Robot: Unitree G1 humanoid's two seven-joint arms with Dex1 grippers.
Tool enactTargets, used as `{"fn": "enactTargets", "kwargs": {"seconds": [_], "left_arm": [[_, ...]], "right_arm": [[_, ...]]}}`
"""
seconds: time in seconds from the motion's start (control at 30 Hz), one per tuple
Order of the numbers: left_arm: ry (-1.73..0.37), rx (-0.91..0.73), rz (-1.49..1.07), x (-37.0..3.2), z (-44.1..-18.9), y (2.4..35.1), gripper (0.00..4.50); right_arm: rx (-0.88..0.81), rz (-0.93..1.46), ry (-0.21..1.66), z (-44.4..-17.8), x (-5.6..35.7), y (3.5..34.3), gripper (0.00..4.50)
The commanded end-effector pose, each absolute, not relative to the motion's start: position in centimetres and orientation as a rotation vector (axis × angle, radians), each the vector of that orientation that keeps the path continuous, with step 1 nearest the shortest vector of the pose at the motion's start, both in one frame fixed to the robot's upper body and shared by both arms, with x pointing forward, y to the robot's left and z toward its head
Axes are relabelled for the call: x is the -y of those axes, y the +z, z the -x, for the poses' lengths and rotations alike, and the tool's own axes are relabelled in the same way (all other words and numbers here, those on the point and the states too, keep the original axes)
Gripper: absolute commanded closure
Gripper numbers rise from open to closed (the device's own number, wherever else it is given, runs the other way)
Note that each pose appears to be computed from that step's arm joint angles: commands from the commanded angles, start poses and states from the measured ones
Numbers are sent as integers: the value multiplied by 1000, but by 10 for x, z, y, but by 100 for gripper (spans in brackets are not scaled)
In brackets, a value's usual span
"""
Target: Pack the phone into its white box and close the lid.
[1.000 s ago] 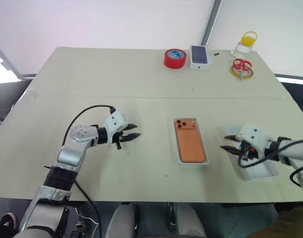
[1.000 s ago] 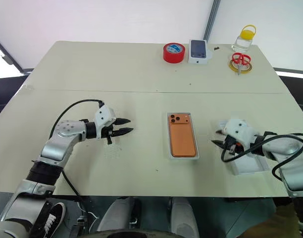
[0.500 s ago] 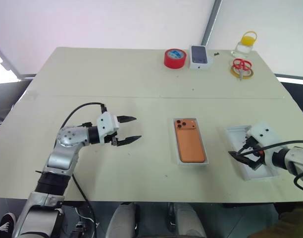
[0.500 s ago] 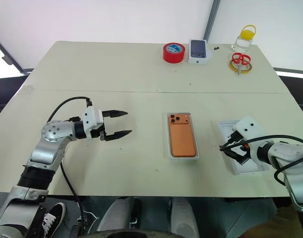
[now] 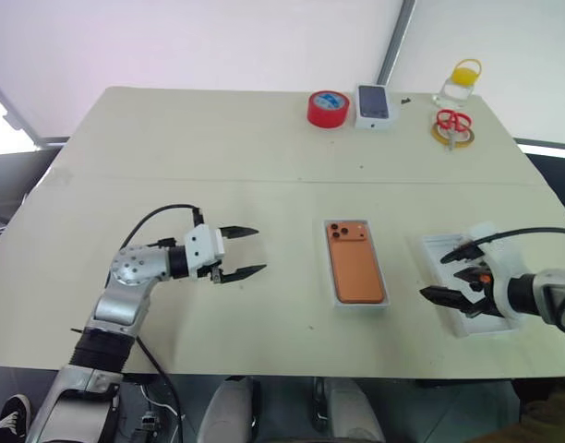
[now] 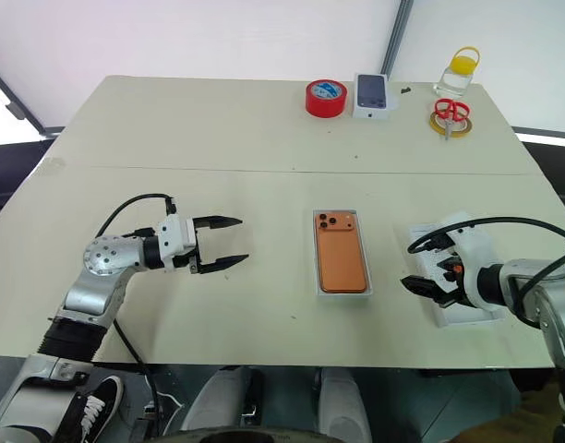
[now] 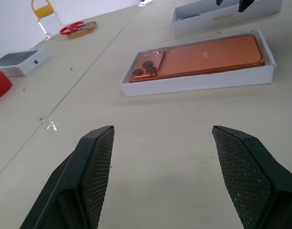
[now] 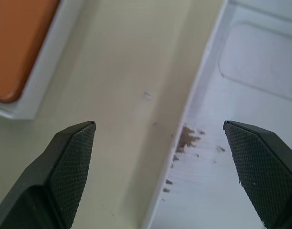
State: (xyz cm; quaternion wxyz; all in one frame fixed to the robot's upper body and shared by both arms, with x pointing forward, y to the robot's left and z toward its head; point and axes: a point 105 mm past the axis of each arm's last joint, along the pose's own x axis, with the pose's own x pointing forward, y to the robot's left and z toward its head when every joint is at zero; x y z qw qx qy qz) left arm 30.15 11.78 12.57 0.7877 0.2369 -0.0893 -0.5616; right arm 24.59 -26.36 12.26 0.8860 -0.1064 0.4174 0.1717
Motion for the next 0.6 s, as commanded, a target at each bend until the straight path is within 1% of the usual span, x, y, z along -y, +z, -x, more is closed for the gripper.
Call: {"fn": "enactTargets", "kwargs": {"seconds": [0.03, 0.17, 0.3, 0.33, 0.4, 0.5, 0.53, 0.57, 0.6], "left_arm": [[-1208, 248, -525, -112, -297, 134, 107], [-1196, 249, -514, -110, -293, 133, 107], [-1191, 251, -512, -108, -291, 132, 107], [-1189, 252, -512, -107, -291, 133, 107], [-1185, 257, -510, -106, -291, 134, 107], [-1183, 262, -508, -103, -290, 135, 107], [-1182, 264, -506, -103, -290, 136, 107], [-1181, 265, -505, -102, -290, 136, 107], [-1180, 265, -506, -102, -290, 136, 107]], "right_arm": [[-866, 246, 355, -248, 263, 123, 2], [-860, 252, 332, -255, 266, 124, 2], [-880, 246, 359, -253, 261, 120, 2], [-892, 245, 363, -252, 260, 117, 25], [-911, 263, 358, -251, 261, 111, 84], [-936, 257, 338, -250, 265, 101, 242], [-939, 267, 330, -251, 266, 98, 287], [-940, 266, 325, -252, 267, 96, 349], [-939, 264, 324, -253, 267, 95, 401]]}}
